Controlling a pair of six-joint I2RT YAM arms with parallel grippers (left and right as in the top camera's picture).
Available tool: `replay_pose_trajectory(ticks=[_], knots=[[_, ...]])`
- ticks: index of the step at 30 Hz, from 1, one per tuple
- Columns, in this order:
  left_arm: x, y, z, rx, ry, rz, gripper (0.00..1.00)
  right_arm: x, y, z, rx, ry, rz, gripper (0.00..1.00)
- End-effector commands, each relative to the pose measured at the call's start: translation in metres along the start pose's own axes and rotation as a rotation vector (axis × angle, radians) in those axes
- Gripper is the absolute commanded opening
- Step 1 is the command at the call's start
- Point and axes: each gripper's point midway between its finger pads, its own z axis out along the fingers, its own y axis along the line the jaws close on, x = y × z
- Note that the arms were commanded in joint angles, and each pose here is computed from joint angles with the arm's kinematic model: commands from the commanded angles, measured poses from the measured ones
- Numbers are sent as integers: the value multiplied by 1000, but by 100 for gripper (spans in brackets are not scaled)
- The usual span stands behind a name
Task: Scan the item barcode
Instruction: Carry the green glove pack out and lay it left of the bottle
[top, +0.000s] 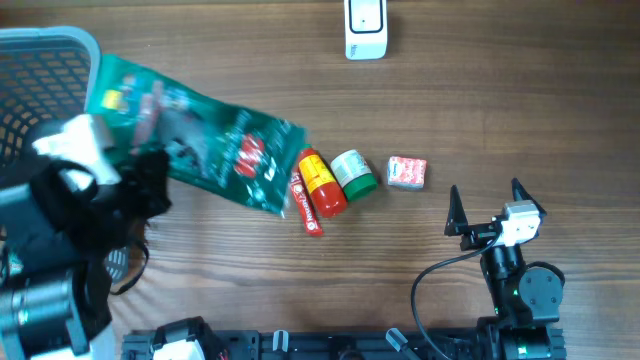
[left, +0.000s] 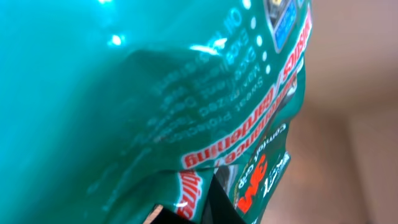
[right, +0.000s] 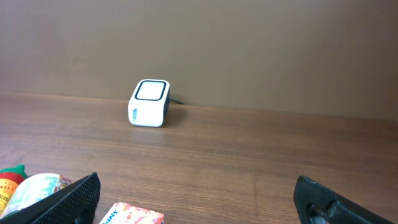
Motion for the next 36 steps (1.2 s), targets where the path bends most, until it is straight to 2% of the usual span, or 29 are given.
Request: replay_pose_trajectory(ticks=[1, 4, 8, 12, 18, 24, 25, 27, 28, 36], knots=[[28, -2, 29, -8, 185, 227, 4, 0, 1, 0, -1, -3, -12, 100], [52, 17, 56, -123, 354, 241, 4, 0, 0, 0, -1, -3, -12, 100], [92, 28, 100, -162, 622, 229, 4, 0, 0, 0, -1, -3, -12, 100], [116, 42, 130, -198, 773, 206, 4, 0, 0, 0, -1, -3, -12, 100], [147, 56, 157, -246, 926, 208, 4, 0, 0, 0, -1, -3, -12, 100], [162, 57, 168, -320, 966, 342, 10, 0, 1, 0, -1, -3, -12, 100], [162, 57, 168, -336, 963, 366, 13, 0, 0, 0, -1, -3, -12, 100], [164, 54, 171, -352, 950, 423, 60, 0, 0, 0, -1, -3, -12, 100], [164, 52, 172, -348, 947, 429, 100, 0, 1, 0, -1, -3, -12, 100], [153, 47, 174, -349, 911, 442, 100, 0, 0, 0, -1, -3, -12, 100]])
